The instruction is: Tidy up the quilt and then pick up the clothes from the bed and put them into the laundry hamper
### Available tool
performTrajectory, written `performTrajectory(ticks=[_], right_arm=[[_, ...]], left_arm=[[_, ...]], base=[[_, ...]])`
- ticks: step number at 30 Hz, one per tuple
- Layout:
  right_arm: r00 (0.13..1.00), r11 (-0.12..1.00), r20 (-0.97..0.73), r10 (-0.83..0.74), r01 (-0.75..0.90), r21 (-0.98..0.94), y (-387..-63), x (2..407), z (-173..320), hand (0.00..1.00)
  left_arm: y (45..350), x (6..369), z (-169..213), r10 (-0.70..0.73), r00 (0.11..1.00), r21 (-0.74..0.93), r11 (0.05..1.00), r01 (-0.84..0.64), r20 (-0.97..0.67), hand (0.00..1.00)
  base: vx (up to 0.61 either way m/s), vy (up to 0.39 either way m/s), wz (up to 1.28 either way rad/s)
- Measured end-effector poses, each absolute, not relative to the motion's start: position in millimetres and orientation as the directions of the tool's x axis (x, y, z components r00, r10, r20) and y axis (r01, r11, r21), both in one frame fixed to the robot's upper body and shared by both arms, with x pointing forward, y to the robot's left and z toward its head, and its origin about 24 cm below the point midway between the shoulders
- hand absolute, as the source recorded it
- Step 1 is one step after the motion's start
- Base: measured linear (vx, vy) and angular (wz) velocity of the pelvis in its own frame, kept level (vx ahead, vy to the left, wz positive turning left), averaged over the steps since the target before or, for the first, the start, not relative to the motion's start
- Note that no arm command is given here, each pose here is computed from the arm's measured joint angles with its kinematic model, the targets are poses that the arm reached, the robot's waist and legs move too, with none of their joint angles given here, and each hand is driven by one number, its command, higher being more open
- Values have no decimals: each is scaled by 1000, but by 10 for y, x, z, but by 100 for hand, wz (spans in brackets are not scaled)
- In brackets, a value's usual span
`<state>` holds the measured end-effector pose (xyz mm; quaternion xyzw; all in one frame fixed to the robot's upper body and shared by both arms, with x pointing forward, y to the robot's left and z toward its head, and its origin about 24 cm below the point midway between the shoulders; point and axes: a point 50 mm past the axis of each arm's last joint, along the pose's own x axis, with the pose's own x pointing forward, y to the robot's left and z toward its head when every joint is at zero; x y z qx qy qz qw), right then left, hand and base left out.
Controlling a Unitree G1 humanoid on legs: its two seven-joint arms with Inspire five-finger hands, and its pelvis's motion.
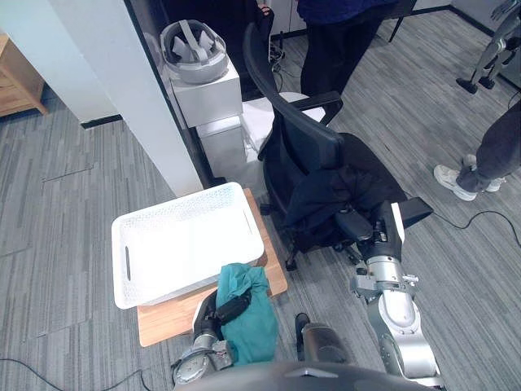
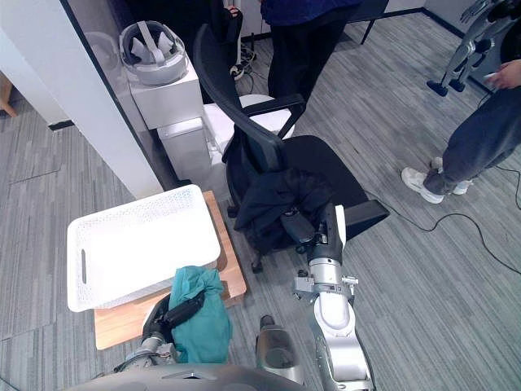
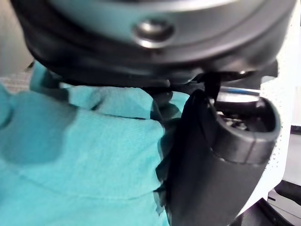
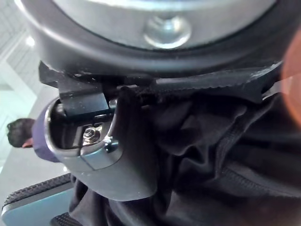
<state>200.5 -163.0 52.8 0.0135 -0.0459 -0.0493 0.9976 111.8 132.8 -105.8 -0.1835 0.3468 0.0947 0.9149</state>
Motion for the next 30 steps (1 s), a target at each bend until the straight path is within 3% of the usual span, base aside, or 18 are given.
performTrajectory(ticks=[10, 17, 30], right_arm=[[970, 994, 228, 78, -95, 61, -1336, 2123, 857, 0], [919, 958, 315, 237, -275, 80, -1008, 2238, 1064, 0], [898, 942, 327, 293, -330, 60, -874, 2365, 1097, 0]], left_arm=[[1506, 987, -1188, 97, 679, -247, 887, -390, -727, 0], [1504, 1046, -1189, 100, 683, -274, 866, -418, -724, 0], [1471, 1148, -1199, 86, 690, -283, 870, -403, -718, 0]], base=[[-72, 34, 5], [-54, -35, 19], [-39, -23, 4]])
